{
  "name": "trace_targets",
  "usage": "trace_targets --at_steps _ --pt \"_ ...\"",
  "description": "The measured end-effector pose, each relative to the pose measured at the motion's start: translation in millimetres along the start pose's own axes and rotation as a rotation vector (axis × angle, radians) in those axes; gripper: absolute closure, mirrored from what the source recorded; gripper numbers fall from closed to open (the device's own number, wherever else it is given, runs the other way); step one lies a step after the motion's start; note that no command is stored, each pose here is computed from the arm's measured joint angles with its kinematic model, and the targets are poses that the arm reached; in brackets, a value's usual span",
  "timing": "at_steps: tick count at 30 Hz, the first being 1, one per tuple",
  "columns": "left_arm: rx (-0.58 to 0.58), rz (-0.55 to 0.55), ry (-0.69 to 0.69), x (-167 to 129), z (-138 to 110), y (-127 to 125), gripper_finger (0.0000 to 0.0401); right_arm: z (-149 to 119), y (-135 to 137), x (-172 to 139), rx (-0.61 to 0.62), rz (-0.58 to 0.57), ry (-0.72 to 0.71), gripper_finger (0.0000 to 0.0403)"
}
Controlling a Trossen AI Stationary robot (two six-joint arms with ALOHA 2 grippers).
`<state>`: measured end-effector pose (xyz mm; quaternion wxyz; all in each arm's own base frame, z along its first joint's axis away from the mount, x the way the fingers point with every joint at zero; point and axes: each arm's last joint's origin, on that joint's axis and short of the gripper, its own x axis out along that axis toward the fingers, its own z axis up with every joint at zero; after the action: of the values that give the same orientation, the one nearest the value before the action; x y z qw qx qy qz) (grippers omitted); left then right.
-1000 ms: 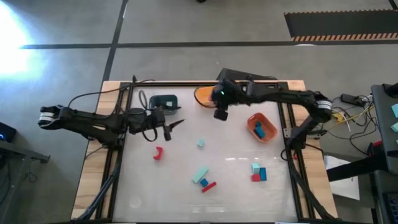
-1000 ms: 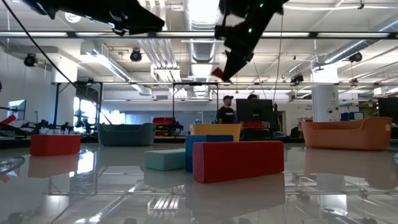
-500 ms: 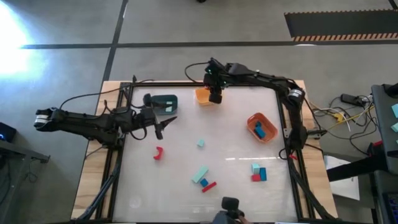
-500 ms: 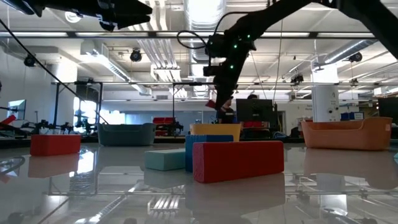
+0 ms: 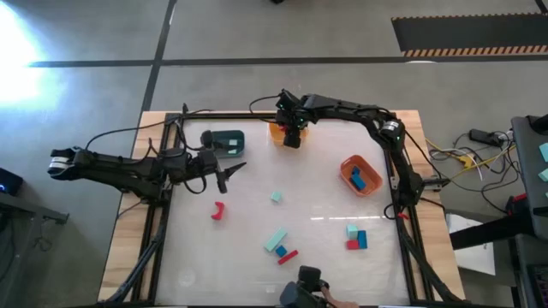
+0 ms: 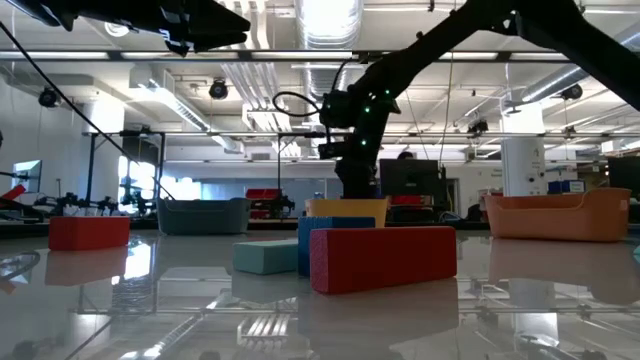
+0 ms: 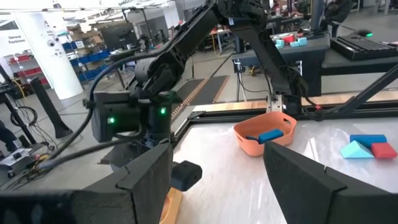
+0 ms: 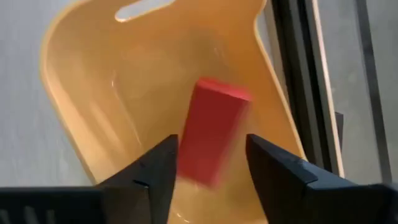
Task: Sort & place blocks by color
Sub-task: Put the orange block into the yellow bin, then put the light blue block into the blue bin
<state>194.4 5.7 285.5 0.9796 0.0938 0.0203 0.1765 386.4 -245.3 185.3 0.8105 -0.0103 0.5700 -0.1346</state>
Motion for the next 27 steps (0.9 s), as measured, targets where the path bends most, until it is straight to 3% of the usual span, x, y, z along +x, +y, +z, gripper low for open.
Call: trace_targets --at_steps 5,12,20,27 --pt "-0.001 0.0 -0.001 0 0 0 0.0166 1 0 -4 0.001 -0.004 -0.01 0.0197" --pt "-0.023 -0.002 0.011 3 -2 -2 0.0166 5 5 -50 0.067 -0.007 -0.058 0.0207" --pt "-0.07 -0.01 0.062 12 -11 -7 0.0166 -1 49 -126 0.081 0.038 -0.076 0.0231" --pt "-0.11 -0.013 0.109 20 -19 -12 0.0166 -29 103 -187 0.081 0.082 -0.182 0.0252"
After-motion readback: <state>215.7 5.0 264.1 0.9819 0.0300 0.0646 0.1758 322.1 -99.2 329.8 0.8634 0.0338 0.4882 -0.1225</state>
